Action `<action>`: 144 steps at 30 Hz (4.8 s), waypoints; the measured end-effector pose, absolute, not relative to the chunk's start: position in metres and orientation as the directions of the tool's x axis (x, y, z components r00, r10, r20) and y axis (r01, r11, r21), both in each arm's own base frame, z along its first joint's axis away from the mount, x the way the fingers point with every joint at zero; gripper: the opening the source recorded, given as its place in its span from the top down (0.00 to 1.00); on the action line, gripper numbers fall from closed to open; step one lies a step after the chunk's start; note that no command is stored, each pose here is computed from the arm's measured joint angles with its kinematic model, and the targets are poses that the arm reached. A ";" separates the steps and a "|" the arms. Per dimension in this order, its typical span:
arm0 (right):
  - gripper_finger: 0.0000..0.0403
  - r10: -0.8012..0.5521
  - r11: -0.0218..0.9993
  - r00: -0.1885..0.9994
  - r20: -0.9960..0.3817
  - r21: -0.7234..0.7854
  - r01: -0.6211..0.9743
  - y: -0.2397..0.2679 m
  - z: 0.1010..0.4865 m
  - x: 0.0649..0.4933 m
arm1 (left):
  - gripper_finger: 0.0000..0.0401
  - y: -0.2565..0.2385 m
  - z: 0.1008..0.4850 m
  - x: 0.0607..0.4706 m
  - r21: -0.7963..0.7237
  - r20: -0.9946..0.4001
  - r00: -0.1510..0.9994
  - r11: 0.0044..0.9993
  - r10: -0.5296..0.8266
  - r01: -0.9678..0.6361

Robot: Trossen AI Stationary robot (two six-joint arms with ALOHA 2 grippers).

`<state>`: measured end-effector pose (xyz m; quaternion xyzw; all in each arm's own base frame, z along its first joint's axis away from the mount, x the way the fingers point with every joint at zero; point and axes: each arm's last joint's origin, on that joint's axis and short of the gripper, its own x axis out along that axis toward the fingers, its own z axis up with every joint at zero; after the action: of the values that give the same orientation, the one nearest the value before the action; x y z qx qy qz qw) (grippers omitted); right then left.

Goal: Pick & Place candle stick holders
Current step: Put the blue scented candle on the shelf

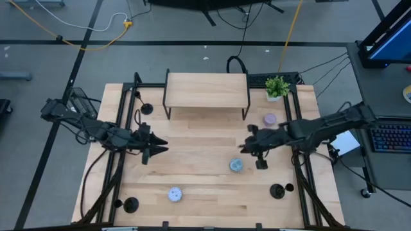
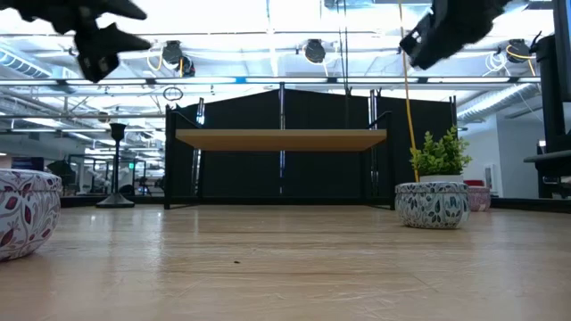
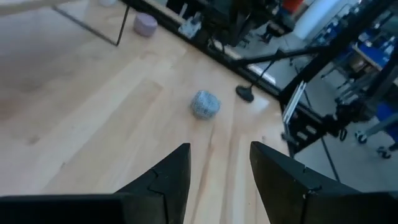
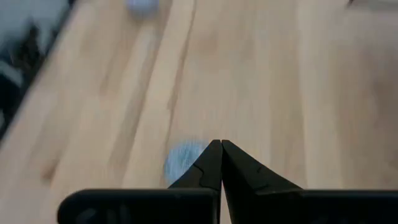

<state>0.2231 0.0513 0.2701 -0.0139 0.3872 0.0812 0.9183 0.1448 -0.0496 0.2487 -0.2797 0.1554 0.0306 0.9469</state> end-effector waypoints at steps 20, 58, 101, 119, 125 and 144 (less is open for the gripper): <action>0.89 0.178 0.981 0.366 -0.914 0.137 -0.135 0.090 0.244 0.277 | 0.58 -0.045 0.248 0.125 -0.501 -0.323 0.945 0.856 -0.047 -0.129; 0.11 0.190 0.951 0.448 -0.874 0.277 0.137 0.070 0.190 0.289 | 0.58 -0.045 0.247 0.124 -0.513 -0.337 0.940 0.848 -0.054 -0.136; 0.21 0.104 0.980 0.318 -0.942 0.153 0.131 0.072 0.153 0.294 | 0.58 -0.045 0.246 0.124 -0.506 -0.339 0.939 0.853 -0.057 -0.131; 0.27 0.098 0.980 0.292 -0.951 0.143 0.135 0.071 0.153 0.292 | 0.58 -0.045 0.246 0.124 -0.503 -0.344 0.937 0.854 -0.056 -0.134; 0.27 0.101 0.983 0.302 -0.948 0.142 0.115 0.072 0.164 0.296 | 0.58 -0.045 0.246 0.124 -0.503 -0.344 0.937 0.854 -0.055 -0.134; 0.27 -0.042 0.997 0.425 -0.904 -0.010 0.077 0.008 0.311 0.328 | 0.58 -0.045 0.246 0.124 -0.494 -0.344 0.937 0.859 -0.052 -0.134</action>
<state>0.3283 0.0082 0.3110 0.0163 0.5352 -0.0351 0.8438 0.1239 -0.0449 0.2459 -0.2648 0.1755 0.0215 0.9479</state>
